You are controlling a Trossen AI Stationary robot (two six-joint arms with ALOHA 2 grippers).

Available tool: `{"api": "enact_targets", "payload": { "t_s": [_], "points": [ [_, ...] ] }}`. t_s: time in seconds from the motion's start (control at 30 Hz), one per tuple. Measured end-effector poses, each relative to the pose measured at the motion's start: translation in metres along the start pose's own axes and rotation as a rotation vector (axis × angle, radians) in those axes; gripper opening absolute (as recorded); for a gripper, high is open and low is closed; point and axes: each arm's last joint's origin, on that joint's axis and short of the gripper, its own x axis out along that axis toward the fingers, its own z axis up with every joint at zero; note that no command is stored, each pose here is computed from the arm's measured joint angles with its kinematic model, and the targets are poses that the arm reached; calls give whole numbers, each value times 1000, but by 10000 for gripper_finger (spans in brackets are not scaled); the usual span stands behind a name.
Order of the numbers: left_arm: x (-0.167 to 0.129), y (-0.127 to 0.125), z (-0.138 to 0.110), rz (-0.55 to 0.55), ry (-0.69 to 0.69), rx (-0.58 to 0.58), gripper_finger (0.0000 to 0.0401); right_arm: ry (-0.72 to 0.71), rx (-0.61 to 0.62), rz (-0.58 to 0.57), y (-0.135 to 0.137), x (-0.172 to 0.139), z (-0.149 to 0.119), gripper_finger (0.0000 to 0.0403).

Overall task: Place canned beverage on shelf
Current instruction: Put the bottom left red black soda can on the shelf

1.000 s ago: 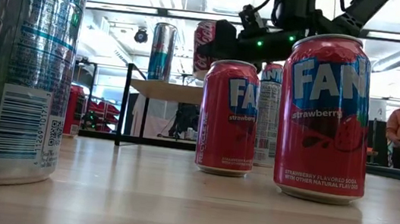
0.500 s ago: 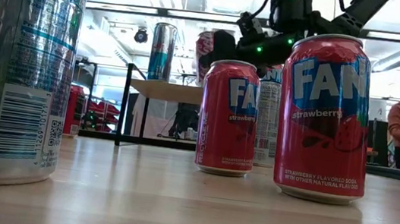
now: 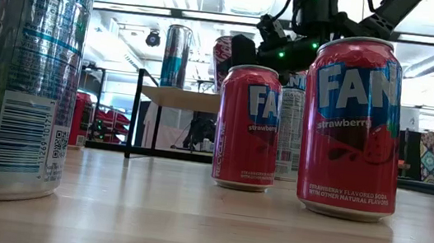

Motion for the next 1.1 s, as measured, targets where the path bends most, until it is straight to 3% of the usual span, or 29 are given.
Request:
{"api": "enact_targets", "payload": {
  "t_s": [0.8, 1.1],
  "points": [
    [0, 0, 0, -3, -1, 1, 327, 18, -12, -16, -1, 0, -1, 338],
    [0, 0, 0, -3, 0, 2, 327, -2, -5, -17, -5, -7, 14, 338]
  ]
}}
